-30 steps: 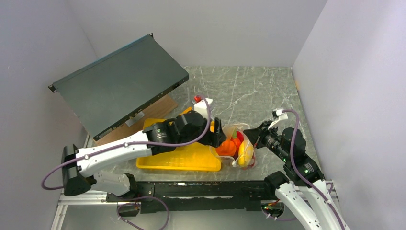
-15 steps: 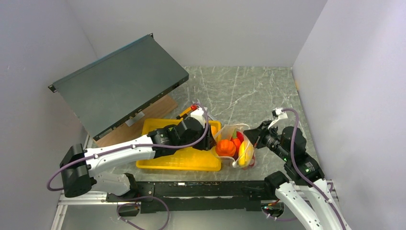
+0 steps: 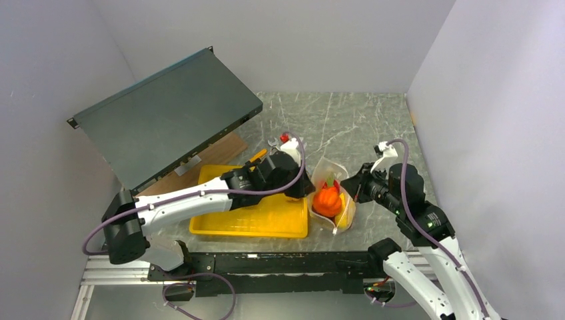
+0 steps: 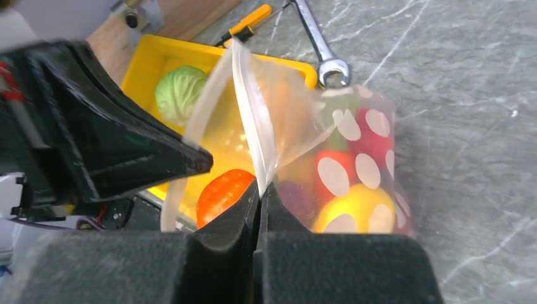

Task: Place the food in the zip-top bag and seal the zipper
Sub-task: Adjust the zipper food storage bag at the center of the board.

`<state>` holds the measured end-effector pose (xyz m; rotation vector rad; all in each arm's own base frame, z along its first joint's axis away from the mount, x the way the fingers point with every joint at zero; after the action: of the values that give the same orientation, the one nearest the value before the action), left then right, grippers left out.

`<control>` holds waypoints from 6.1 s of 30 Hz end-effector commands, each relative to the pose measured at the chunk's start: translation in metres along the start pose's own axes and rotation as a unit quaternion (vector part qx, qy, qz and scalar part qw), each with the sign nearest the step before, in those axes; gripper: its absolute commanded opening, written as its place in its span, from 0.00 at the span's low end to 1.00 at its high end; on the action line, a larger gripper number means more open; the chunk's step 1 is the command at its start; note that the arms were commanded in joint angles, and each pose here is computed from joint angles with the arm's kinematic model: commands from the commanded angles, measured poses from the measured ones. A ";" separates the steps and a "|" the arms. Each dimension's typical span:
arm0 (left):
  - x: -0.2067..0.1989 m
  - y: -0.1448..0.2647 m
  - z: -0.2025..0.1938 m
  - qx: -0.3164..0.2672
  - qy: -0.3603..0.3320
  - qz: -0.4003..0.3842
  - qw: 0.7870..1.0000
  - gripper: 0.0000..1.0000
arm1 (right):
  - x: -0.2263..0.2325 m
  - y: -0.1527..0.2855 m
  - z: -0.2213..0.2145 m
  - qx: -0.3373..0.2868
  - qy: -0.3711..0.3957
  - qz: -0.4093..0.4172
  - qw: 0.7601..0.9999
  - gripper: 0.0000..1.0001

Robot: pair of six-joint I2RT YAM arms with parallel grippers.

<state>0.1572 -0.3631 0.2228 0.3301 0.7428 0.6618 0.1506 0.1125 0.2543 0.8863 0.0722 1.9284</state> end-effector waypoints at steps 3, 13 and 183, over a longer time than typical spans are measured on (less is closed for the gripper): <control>-0.029 0.004 0.083 -0.109 0.091 0.034 0.989 0.00 | -0.002 0.011 0.042 -0.027 0.031 -0.087 0.995 0.00; -0.024 -0.031 0.084 -0.115 0.220 0.064 0.967 0.00 | -0.006 -0.015 0.078 0.002 0.067 -0.164 0.984 0.00; -0.105 -0.027 0.096 -0.096 -0.201 -0.028 0.974 0.00 | -0.016 0.029 0.124 -0.090 0.011 -0.283 0.955 0.99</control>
<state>0.1685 -0.4537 0.3030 0.3419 0.3034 0.5695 0.2097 0.0486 0.3245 0.6821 0.2265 1.3401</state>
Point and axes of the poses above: each gripper's point midway between its finger pads, its own y axis back along the fingers, its own x axis along the line the jaws close on, z = x × y, the point moved 4 cm from there along y, back along the fingers, and after that the axes turned 7 degrees about -y, right-handed, at the moved point
